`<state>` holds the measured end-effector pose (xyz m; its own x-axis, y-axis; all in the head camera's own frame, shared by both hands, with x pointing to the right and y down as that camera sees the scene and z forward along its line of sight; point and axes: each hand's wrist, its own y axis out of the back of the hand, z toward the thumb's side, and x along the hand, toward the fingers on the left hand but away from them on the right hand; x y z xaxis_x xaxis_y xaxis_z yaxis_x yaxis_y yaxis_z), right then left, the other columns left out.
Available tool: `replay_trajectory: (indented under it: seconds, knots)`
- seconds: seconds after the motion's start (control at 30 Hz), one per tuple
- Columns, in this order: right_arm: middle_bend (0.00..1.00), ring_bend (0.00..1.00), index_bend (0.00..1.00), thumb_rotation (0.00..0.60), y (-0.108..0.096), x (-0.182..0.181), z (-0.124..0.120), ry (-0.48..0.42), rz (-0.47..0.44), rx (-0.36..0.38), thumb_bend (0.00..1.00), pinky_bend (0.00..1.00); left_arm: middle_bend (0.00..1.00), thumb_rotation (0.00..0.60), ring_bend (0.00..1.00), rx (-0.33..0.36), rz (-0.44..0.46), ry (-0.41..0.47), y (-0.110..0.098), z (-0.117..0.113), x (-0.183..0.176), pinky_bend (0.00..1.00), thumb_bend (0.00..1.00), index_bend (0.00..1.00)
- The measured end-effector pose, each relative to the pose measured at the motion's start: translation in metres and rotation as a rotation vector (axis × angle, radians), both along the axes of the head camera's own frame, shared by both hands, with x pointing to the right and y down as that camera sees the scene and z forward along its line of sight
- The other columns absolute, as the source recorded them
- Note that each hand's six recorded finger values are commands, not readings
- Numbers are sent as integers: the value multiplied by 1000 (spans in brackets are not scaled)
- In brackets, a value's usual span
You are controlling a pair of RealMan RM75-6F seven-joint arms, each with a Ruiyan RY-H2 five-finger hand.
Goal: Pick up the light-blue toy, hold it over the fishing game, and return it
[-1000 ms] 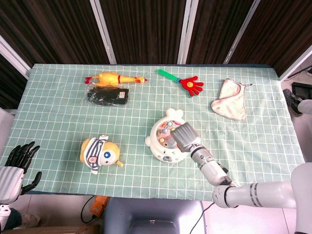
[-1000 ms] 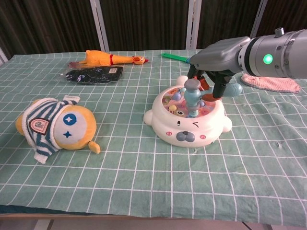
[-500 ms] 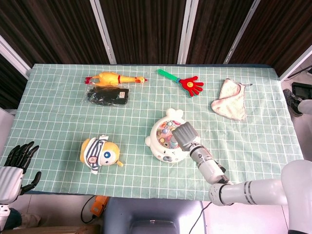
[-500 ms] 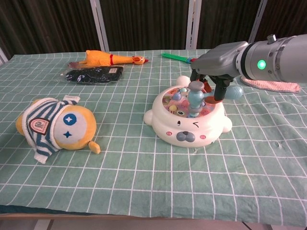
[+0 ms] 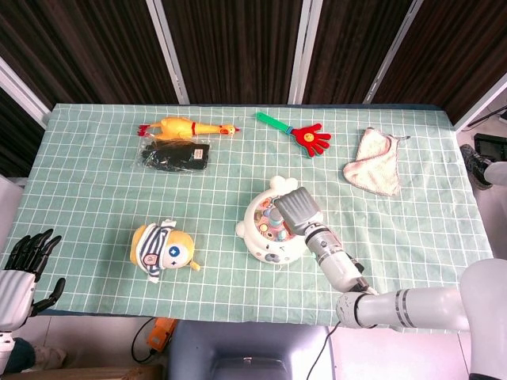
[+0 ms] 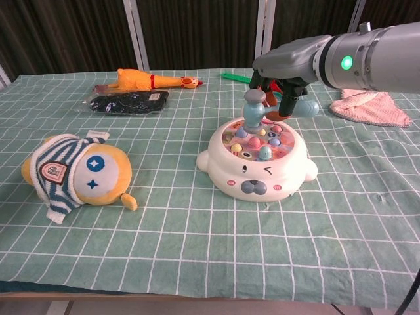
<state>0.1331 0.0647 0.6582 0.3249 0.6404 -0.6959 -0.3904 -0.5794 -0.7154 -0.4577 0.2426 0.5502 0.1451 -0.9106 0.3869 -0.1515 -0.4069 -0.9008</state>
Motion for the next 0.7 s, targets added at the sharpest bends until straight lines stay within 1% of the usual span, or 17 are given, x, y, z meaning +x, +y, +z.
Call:
replay_trajectory:
  seconds: [0.23, 0.37, 0.7]
  knots:
    - [633, 732, 1000, 600, 1, -10, 10, 35, -14, -5, 580, 751, 0, 600, 0, 3, -7, 7, -1, -2, -2, 10, 421, 0]
    - [633, 731, 1000, 600, 2, -11, 17, 73, -27, -6, 581, 751, 0, 600, 0, 4, -5, 8, -1, -2, -3, 10, 420, 0]
    - [633, 732, 1000, 600, 3, -10, 25, 134, -32, -2, 580, 751, 0, 600, 0, 5, -3, 9, -1, -2, -2, 10, 421, 0]
